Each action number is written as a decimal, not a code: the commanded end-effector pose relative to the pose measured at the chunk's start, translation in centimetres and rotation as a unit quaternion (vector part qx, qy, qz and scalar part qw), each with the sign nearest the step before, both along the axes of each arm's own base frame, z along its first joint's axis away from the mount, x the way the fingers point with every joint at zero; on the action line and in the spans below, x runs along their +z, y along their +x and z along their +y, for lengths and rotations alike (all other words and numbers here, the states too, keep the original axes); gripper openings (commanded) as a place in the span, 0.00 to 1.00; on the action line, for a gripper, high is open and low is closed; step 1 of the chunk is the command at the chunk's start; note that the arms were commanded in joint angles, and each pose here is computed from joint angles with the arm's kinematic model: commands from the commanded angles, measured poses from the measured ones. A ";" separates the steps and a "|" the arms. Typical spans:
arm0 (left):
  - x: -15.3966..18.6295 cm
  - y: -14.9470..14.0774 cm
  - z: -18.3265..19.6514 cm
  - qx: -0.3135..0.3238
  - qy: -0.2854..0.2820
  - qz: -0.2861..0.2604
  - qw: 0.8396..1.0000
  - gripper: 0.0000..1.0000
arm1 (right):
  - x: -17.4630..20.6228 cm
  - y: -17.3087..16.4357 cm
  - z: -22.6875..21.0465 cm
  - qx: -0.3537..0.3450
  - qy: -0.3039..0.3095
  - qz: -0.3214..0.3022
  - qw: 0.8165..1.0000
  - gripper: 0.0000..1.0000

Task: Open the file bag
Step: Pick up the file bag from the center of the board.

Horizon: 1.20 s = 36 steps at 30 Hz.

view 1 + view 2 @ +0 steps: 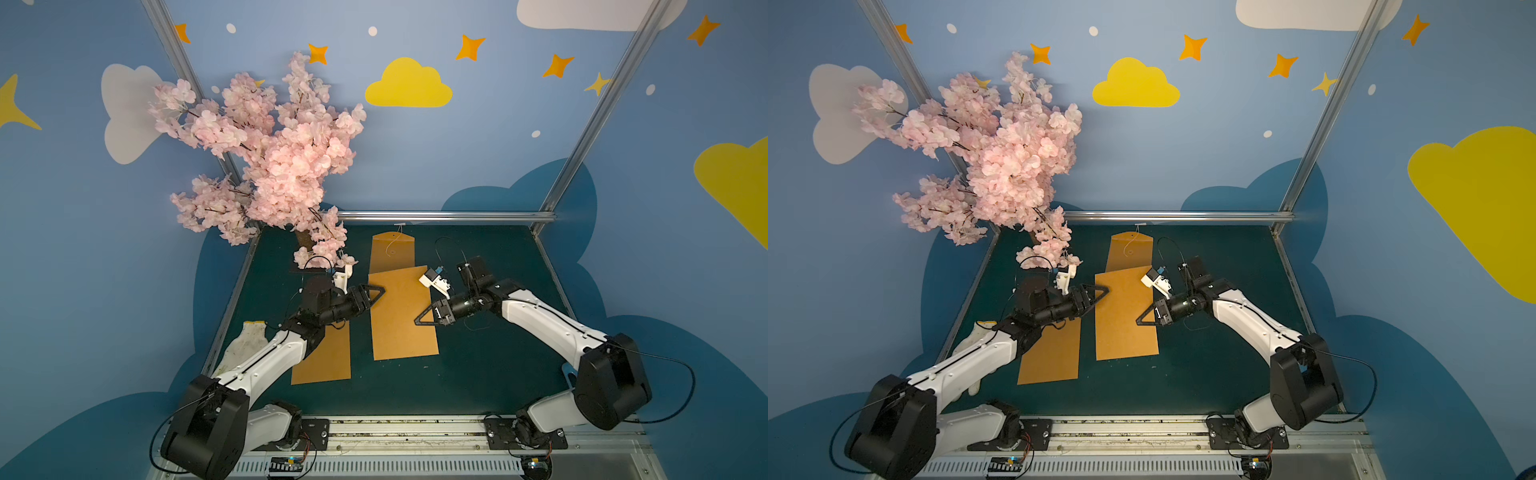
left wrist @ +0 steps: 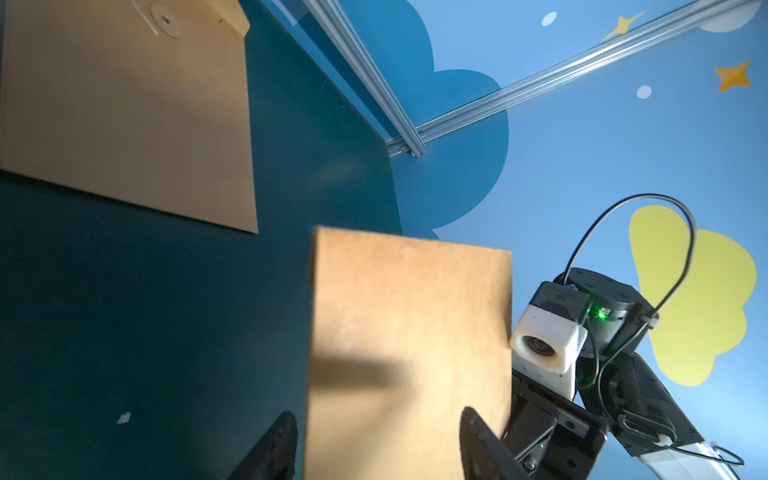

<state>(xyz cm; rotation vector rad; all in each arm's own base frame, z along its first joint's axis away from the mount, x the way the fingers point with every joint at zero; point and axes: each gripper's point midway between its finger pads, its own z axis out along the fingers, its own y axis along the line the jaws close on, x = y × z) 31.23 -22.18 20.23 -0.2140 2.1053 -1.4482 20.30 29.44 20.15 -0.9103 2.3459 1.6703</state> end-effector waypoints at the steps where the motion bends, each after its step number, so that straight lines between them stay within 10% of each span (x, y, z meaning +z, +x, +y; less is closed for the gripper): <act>1: 2.2 0.6 -0.6 -0.014 -0.026 -0.029 0.999 0.51 | 1.0 0.2 0.1 0.006 0.011 -0.009 1.000 0.00; 11: 1.9 0.5 -0.7 -0.016 -0.029 -0.026 0.999 0.03 | 1.2 1.6 0.5 -0.003 0.017 -0.012 1.000 0.04; 20: 3.0 1.1 1.7 0.055 -0.028 -0.060 0.996 0.03 | 1.5 1.7 0.2 -0.011 0.047 0.005 0.999 0.31; 36: 3.9 0.9 4.5 0.117 -0.007 -0.091 0.989 0.03 | 1.2 0.6 -0.9 -0.021 0.079 0.029 0.996 0.22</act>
